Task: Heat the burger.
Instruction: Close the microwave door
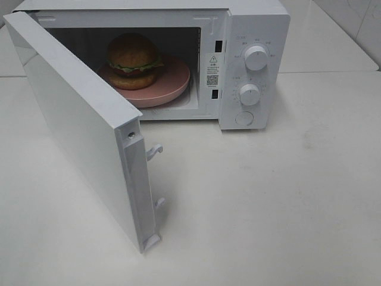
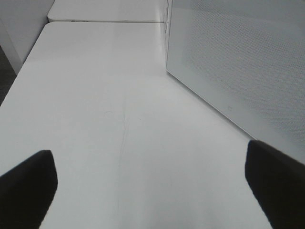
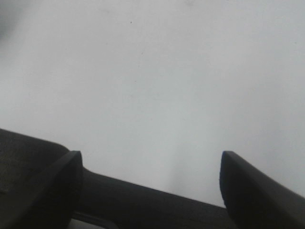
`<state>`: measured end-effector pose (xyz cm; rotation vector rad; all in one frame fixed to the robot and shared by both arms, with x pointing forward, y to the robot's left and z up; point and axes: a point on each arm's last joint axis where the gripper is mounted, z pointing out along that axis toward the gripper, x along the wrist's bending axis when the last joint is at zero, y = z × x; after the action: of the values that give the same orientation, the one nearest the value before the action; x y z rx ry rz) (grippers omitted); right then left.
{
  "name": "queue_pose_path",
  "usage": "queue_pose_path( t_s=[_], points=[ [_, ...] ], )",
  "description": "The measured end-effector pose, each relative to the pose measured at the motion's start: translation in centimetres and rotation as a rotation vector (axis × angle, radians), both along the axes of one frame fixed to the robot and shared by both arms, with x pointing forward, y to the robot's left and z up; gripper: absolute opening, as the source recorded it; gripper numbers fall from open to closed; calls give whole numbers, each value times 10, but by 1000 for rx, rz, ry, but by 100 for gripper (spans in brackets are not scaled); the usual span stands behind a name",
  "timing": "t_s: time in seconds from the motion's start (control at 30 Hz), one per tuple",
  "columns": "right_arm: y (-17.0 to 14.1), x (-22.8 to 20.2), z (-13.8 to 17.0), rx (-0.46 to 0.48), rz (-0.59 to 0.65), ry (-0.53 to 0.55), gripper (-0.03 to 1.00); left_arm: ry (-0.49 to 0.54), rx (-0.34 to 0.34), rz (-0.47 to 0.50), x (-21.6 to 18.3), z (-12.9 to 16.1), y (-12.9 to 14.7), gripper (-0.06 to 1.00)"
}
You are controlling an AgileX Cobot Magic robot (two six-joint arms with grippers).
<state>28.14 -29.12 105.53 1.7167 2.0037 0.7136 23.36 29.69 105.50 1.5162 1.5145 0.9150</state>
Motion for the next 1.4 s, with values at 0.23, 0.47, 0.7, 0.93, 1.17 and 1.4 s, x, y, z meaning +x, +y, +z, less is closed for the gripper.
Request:
queue_pose_path(
  t_s=[0.23, 0.47, 0.7, 0.93, 1.17, 1.4],
  points=[
    [-6, -17, -8, 27, -76, -113, 76, 0, 0, 0, 0, 0, 0, 99],
    [-10, -33, -7, 48, -127, -233, 75, 0, 0, 0, 0, 0, 0, 99],
    [-12, -48, -7, 65, -144, -330, 75, 0, 0, 0, 0, 0, 0, 99],
    [-12, -52, -7, 71, -144, -362, 75, 0, 0, 0, 0, 0, 0, 99],
    [-12, -52, -7, 71, -144, -362, 75, 0, 0, 0, 0, 0, 0, 99],
    [-12, -52, -7, 71, -144, -362, 74, 0, 0, 0, 0, 0, 0, 99]
  ],
)
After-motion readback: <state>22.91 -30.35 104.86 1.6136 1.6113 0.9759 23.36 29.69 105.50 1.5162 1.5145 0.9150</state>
